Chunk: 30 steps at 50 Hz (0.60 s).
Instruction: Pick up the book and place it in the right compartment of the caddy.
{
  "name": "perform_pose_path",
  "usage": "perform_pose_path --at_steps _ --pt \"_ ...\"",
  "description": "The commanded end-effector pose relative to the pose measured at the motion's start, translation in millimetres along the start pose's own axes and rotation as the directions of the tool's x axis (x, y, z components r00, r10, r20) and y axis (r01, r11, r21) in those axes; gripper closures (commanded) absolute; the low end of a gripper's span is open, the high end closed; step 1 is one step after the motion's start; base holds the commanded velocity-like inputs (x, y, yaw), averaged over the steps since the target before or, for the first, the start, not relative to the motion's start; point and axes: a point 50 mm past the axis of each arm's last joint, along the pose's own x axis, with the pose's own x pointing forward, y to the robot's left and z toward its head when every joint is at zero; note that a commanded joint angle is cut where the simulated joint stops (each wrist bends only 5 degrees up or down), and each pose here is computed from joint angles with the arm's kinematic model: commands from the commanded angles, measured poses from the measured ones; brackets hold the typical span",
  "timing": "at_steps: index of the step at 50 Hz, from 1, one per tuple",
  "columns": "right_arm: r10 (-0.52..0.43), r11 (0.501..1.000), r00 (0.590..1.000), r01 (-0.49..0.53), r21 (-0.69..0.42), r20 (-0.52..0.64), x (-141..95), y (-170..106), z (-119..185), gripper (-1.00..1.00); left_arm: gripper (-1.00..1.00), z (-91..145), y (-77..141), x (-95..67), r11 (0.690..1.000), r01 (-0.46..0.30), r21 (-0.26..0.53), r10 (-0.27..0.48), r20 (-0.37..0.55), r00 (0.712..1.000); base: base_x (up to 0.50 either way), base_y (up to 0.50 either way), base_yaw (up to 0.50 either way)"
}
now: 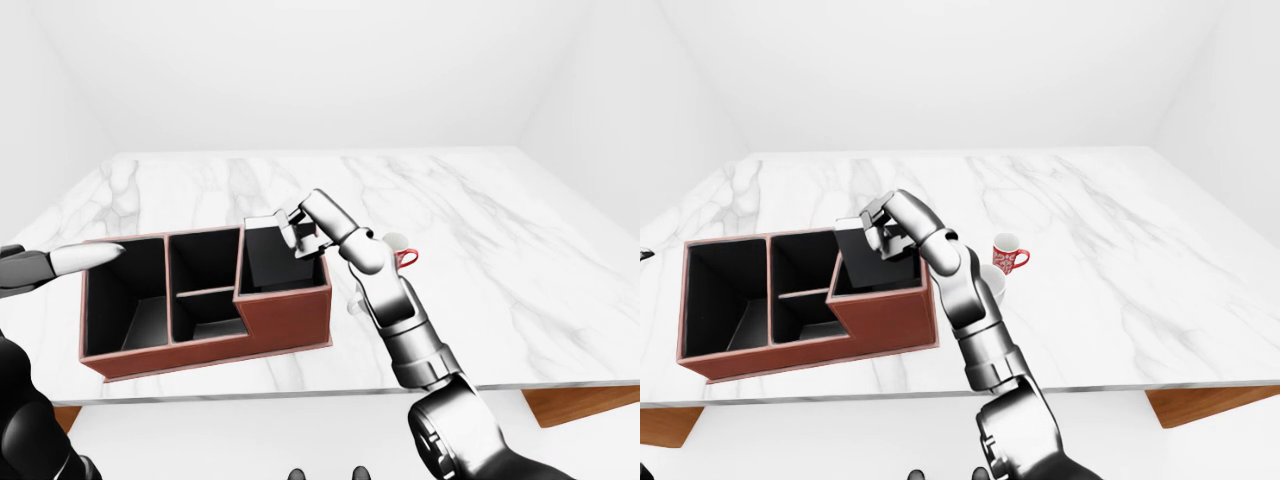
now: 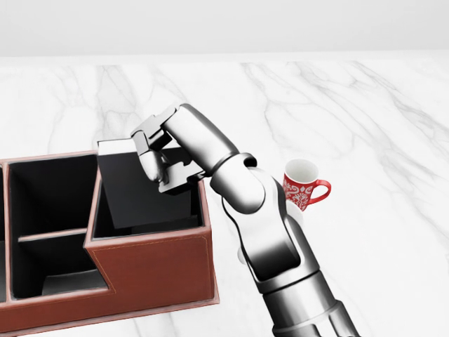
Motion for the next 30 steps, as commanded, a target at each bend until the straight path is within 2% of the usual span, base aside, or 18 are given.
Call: perform_pose_path --at_steps 1,21,22,23,24,30 --pt "-0.016 1.0 1.0 0.016 0.008 -0.014 0.1 5.2 -2.6 1.0 -1.0 1.0 -1.0 1.9 1.0 -0.001 -0.009 0.001 0.009 1.0 0.0 0.0 0.0" --pt "0.023 1.0 0.998 -0.021 0.02 -0.064 -2.0 21.6 -14.4 1.0 -1.0 3.3 0.6 2.9 1.0 -0.007 -0.014 0.007 0.019 1.0 0.0 0.0 0.0" --pt "0.028 0.999 0.998 -0.027 0.019 -0.064 -2.2 22.4 -14.3 0.77 -1.0 3.4 0.8 3.2 1.0 -0.007 -0.014 0.008 0.02 1.0 0.0 0.0 0.0" --pt "0.034 0.999 0.997 -0.033 0.018 -0.065 -2.6 23.9 -14.5 0.04 -1.0 3.8 1.0 3.4 1.0 -0.008 -0.015 0.008 0.022 1.0 0.0 0.0 0.0" --pt "0.043 0.999 0.997 -0.041 0.026 -0.068 -2.4 24.9 -15.4 -1.0 -1.0 4.0 1.1 3.5 1.0 -0.008 -0.015 0.008 0.022 1.0 0.0 0.0 0.0" --pt "0.039 0.999 0.997 -0.037 0.025 -0.065 -2.3 24.0 -14.5 -1.0 -1.0 2.6 1.6 1.9 1.0 -0.007 -0.011 0.007 0.012 1.0 0.0 0.0 0.0"
